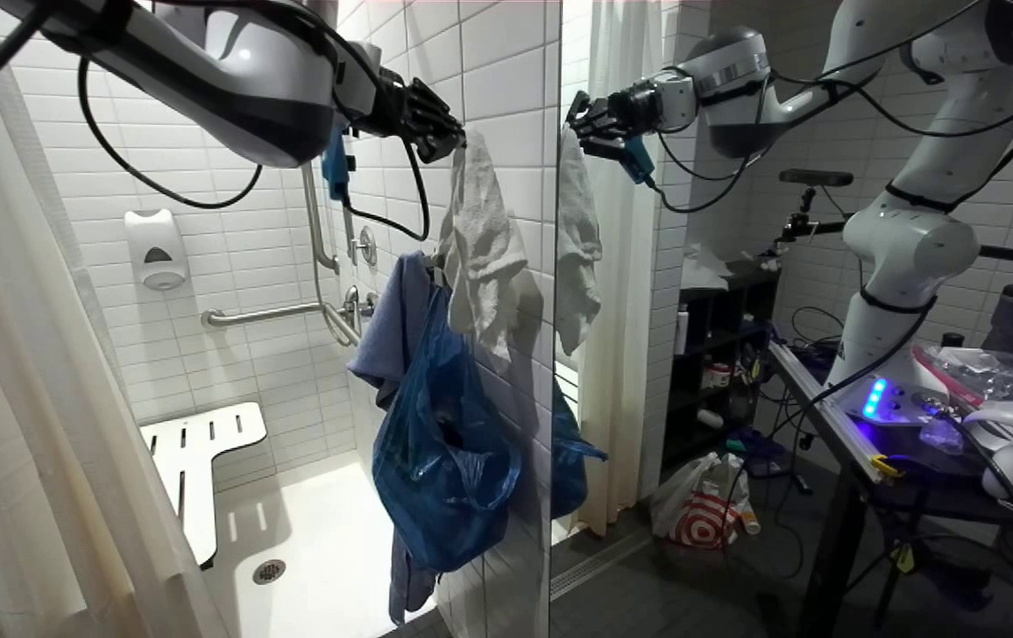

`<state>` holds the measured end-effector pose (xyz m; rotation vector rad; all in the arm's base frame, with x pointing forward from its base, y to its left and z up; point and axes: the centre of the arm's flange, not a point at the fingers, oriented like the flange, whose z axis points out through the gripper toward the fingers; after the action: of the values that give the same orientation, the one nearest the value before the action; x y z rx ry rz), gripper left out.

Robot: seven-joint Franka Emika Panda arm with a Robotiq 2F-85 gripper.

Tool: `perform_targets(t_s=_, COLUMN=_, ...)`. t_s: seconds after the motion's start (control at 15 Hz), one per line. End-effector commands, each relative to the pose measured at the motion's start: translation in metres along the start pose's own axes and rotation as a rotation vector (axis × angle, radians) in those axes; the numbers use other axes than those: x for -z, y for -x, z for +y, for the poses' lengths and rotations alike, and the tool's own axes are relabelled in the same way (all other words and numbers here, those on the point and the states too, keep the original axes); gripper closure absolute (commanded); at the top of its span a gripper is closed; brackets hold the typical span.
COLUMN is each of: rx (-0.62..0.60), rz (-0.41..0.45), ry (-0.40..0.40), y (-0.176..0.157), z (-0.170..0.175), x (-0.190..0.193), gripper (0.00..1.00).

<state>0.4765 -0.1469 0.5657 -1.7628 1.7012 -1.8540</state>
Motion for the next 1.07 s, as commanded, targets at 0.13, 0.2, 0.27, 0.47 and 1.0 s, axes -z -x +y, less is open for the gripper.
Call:
perform_targets(t_s=0.13, rx=-0.021, rz=0.050, ry=-0.022, y=-0.001, z=-0.004, x=0.001, gripper=0.99)
perform_targets(t_s=0.2, rx=-0.025, rz=0.073, ry=-0.029, y=-0.004, z=-0.007, x=0.001, gripper=0.99)
perform_targets(t_s=0.27, rx=-0.032, rz=0.101, ry=-0.036, y=-0.007, z=-0.011, x=0.002, gripper=0.99)
perform_targets(t_s=0.47, rx=-0.048, rz=0.183, ry=-0.060, y=-0.016, z=-0.031, x=0.005, gripper=0.99)
perform_targets(t_s=1.0, rx=-0.018, rz=0.210, ry=-0.071, y=0.000, z=-0.076, x=0.007, gripper=0.99)
